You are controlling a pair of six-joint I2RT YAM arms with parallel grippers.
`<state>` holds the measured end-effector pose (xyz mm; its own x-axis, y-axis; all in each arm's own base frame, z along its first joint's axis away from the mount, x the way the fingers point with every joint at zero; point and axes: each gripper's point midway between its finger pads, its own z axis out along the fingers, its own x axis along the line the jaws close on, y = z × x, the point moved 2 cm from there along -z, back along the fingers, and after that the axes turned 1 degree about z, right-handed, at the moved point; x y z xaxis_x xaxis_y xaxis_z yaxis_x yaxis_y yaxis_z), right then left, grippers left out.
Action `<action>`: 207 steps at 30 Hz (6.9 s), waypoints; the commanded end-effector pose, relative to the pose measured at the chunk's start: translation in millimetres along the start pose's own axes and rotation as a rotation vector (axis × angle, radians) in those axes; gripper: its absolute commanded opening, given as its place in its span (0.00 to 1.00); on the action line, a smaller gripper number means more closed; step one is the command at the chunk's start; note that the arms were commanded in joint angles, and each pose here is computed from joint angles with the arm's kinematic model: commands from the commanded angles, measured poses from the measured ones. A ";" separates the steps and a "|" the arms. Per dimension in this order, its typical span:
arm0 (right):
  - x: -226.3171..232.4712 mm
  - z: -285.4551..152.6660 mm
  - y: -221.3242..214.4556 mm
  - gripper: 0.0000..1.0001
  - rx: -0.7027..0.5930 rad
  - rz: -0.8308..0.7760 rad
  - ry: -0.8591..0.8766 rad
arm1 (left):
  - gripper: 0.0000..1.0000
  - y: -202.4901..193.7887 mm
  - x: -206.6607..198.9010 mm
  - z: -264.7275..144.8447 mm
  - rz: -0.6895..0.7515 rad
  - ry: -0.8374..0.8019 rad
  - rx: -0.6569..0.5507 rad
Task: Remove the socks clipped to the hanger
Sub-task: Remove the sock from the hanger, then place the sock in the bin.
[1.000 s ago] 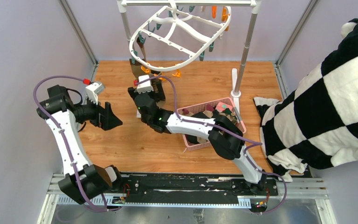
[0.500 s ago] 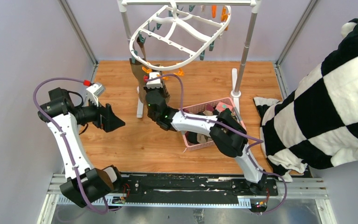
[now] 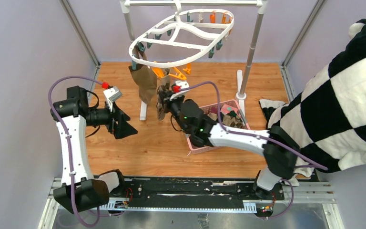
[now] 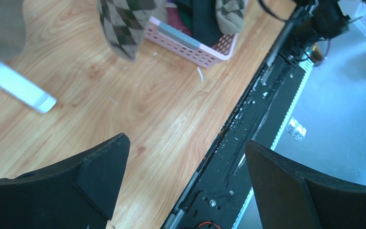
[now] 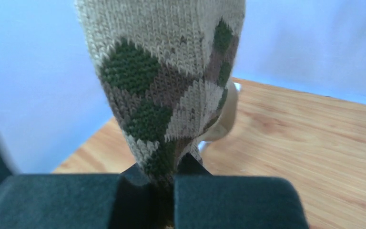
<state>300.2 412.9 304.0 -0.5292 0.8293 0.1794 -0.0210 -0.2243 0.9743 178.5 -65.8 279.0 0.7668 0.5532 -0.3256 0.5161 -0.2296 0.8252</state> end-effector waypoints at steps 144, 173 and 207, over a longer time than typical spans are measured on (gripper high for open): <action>90.9 -140.0 35.3 0.09 0.399 0.400 0.942 | 0.15 9.4 -93.2 31.6 0.286 -0.414 0.121; -258.4 -194.2 -72.8 0.02 0.530 0.230 -0.540 | 1.00 29.5 -21.6 25.1 0.282 0.171 0.101; -247.9 -204.5 -156.0 0.50 0.719 0.381 -0.501 | 1.00 25.4 69.4 -10.6 -0.205 0.362 -0.018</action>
<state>257.2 177.5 104.7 -0.1199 0.8404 0.5286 0.7480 -0.2736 0.6047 237.9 -32.0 283.6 0.4914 0.8197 -0.2944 0.6281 -0.0993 0.7718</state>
